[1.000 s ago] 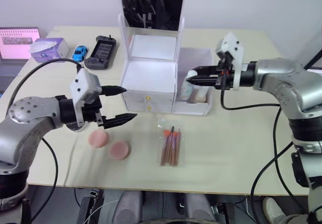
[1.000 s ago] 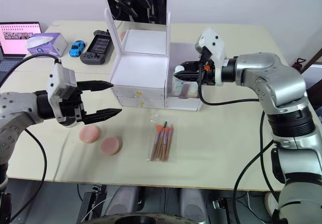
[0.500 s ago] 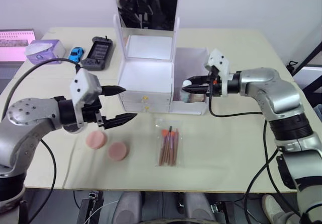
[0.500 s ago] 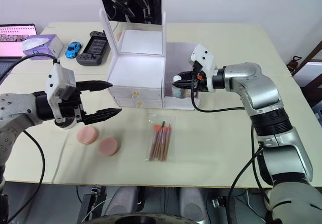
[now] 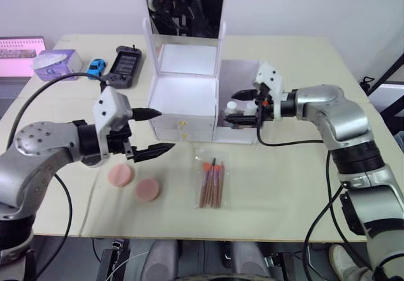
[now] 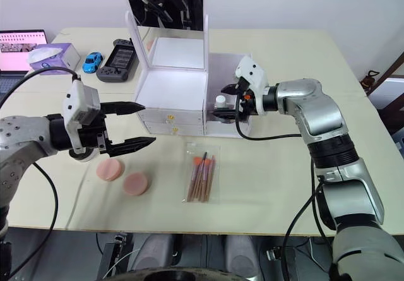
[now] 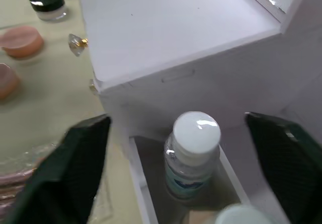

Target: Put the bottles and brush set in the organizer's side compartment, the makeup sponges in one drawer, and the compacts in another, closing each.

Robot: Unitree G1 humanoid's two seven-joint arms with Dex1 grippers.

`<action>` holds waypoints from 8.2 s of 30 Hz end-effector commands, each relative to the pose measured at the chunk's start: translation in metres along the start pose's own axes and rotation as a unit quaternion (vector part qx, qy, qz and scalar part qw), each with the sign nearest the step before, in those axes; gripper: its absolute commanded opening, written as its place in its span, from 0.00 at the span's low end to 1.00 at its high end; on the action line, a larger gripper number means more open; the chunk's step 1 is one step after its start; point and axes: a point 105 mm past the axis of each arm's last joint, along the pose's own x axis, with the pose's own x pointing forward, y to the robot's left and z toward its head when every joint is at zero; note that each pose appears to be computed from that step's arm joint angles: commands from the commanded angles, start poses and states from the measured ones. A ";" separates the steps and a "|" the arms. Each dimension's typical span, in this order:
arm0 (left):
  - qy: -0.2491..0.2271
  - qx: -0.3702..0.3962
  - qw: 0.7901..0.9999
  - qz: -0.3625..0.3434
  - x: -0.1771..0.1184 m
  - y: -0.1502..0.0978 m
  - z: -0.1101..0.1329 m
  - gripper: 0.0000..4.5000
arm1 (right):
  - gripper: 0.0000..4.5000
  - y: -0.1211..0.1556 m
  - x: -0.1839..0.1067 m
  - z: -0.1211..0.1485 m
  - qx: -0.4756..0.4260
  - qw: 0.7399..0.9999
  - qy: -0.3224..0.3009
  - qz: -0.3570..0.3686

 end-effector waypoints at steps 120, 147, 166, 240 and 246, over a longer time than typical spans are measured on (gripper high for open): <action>0.252 -0.304 0.919 -0.017 0.062 -0.070 -0.114 0.00 | 0.66 0.146 0.044 -0.120 0.592 0.791 0.140 0.063; -0.064 -0.136 0.987 -0.059 0.003 -0.027 0.018 0.00 | 0.01 0.096 -0.049 0.074 0.098 0.974 -0.196 0.059; -0.103 -0.223 0.965 -0.097 0.002 -0.034 0.027 0.00 | 0.01 -0.054 -0.032 0.070 -0.112 0.974 -0.195 -0.039; 0.006 -0.184 0.936 0.302 -0.170 0.049 -0.121 0.00 | 1.00 0.022 -0.222 -0.105 0.105 0.936 -0.095 -0.322; -0.019 -0.173 0.945 0.276 -0.154 0.047 -0.112 0.00 | 1.00 0.018 -0.202 -0.074 0.092 0.949 -0.122 -0.274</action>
